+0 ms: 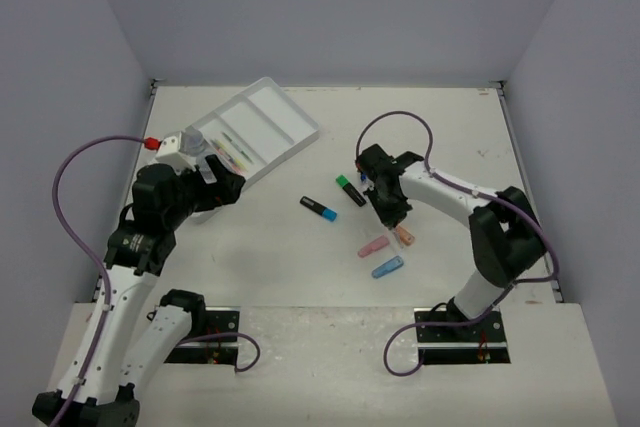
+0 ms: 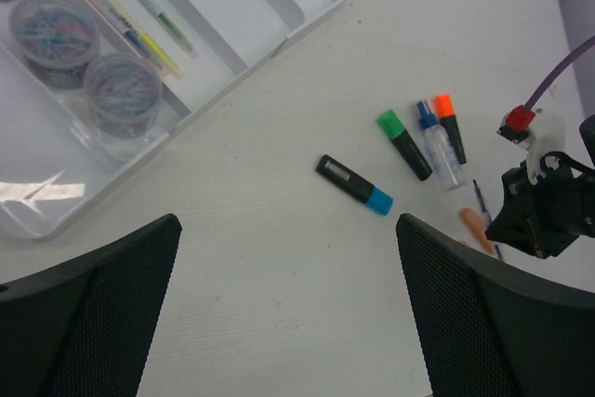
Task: Sort the stationery into containers
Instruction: Pick up the pen from the center of the board, then pick up the pen cap from the center of the board.
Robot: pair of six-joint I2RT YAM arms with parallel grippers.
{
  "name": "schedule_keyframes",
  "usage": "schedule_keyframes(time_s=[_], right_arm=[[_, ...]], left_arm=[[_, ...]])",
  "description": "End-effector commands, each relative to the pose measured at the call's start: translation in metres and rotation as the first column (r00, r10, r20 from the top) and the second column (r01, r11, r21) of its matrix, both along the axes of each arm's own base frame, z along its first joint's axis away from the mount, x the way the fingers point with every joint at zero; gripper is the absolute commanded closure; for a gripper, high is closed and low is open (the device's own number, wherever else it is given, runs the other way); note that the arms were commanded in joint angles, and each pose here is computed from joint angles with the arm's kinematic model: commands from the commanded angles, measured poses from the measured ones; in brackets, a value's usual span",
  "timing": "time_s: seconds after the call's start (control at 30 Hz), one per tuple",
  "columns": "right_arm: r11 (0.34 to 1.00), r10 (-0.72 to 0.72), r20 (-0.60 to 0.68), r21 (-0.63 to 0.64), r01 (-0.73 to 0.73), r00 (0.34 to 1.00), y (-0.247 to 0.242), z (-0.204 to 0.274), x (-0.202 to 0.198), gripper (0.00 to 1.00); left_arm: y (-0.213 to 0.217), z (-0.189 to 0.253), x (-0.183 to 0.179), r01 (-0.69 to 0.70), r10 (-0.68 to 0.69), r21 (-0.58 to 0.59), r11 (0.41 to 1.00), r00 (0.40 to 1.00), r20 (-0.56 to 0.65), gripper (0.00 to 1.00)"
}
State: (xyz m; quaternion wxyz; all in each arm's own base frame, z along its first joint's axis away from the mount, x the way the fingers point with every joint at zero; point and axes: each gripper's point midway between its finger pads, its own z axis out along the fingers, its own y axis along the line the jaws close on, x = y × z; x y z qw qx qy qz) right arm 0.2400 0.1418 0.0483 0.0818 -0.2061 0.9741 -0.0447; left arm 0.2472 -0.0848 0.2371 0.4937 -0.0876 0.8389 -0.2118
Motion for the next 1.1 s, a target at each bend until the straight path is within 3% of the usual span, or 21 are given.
schedule_keyframes(time_s=[0.0,0.13,0.27,0.5,0.6,0.67,0.73,1.07], right_arm=[[0.996,-0.077,0.207,0.051,0.068,0.975,-0.007,0.072,0.016,1.0],[0.985,-0.162,0.354,0.105,0.133,0.921,-0.023,0.113,0.015,1.0],[0.94,-0.333,0.556,0.26,0.221,0.762,-0.043,0.165,0.021,1.0],[0.842,-0.52,0.631,0.493,0.22,0.576,-0.066,0.202,0.011,1.0],[0.828,-0.525,0.628,0.534,0.173,0.575,-0.061,0.203,0.006,1.0],[0.825,-0.523,0.625,0.541,0.161,0.58,-0.06,0.197,0.004,1.0],[0.821,-0.531,0.627,0.547,0.162,0.571,-0.061,0.195,0.003,1.0],[0.791,-0.545,0.635,0.606,0.084,0.547,-0.057,0.207,-0.005,1.0]], left_arm=[[-0.049,0.0,0.014,0.096,-0.101,-0.179,0.979,0.995,-0.02,0.0],[-0.102,-0.01,0.013,0.094,-0.104,-0.154,0.984,0.993,-0.058,0.0],[-0.16,-0.042,0.019,0.047,-0.062,-0.099,0.994,0.985,-0.158,0.0],[-0.237,-0.091,0.007,-0.049,0.035,-0.047,0.998,0.965,-0.261,0.02],[-0.247,-0.12,-0.001,-0.091,0.114,0.084,0.992,0.939,-0.326,0.03],[-0.257,-0.115,0.002,-0.145,0.163,0.08,0.986,0.924,-0.346,0.06],[-0.256,-0.133,-0.003,-0.169,0.217,0.155,0.973,0.895,-0.39,0.11],[-0.287,-0.158,0.008,-0.174,0.279,0.261,0.95,0.847,-0.452,0.29]])
